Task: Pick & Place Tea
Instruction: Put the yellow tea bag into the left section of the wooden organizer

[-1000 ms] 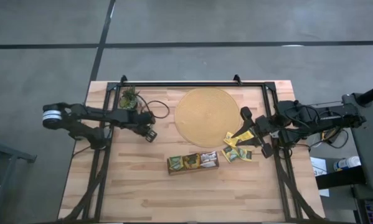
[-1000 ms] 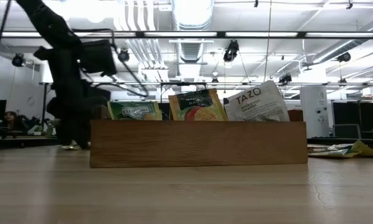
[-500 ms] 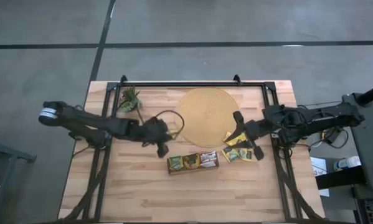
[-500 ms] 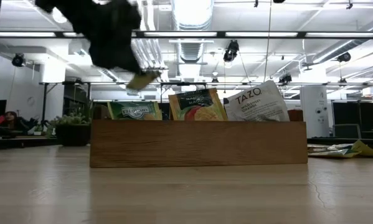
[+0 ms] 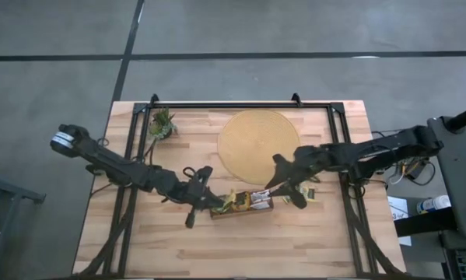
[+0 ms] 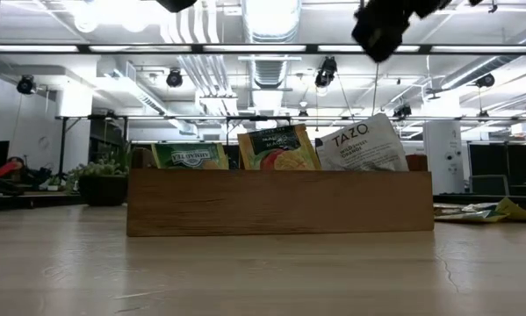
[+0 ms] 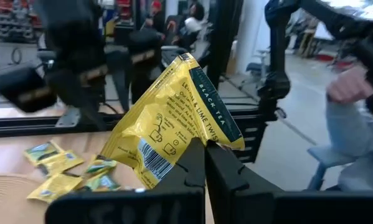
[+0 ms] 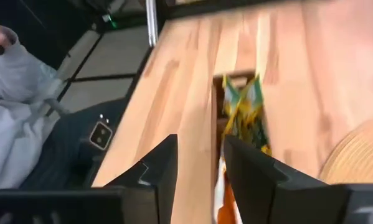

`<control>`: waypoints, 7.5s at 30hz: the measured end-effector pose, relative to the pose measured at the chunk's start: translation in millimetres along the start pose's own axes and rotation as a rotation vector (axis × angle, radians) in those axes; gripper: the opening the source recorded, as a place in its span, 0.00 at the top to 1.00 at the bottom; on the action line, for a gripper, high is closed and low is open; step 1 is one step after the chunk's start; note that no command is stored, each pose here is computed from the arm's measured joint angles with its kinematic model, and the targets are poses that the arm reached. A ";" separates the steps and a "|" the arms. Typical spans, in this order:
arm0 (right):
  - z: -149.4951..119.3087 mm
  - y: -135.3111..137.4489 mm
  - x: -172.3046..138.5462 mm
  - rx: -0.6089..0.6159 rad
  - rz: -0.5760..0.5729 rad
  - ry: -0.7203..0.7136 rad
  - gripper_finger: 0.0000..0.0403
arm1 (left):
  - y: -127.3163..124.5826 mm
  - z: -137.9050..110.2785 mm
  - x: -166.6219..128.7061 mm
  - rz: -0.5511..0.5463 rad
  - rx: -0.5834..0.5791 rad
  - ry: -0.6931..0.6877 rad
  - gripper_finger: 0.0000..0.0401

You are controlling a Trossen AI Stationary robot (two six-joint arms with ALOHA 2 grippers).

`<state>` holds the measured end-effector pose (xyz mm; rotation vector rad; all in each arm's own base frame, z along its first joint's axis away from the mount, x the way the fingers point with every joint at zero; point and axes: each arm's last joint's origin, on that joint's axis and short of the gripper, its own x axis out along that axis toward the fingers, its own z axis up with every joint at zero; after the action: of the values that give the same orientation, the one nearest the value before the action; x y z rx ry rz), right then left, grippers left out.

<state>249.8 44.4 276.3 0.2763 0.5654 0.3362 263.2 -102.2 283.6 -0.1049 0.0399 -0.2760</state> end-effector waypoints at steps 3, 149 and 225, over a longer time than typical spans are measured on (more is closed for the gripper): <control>0.0 -4.2 13.1 -0.008 0.007 0.042 0.69 | 1.3 -11.7 -3.8 -0.016 -0.007 -0.016 1.00; 33.2 38.6 149.0 -0.768 -0.567 0.262 0.63 | 22.0 -49.8 -5.3 0.242 -0.252 0.364 1.00; 43.3 33.1 181.7 -0.159 -0.391 0.256 0.98 | 2.2 -17.1 -60.0 0.541 -0.230 0.202 1.00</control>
<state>410.4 137.1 236.6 -0.0344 0.8236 0.0354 205.3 -85.3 267.8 -0.2879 0.2961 0.2613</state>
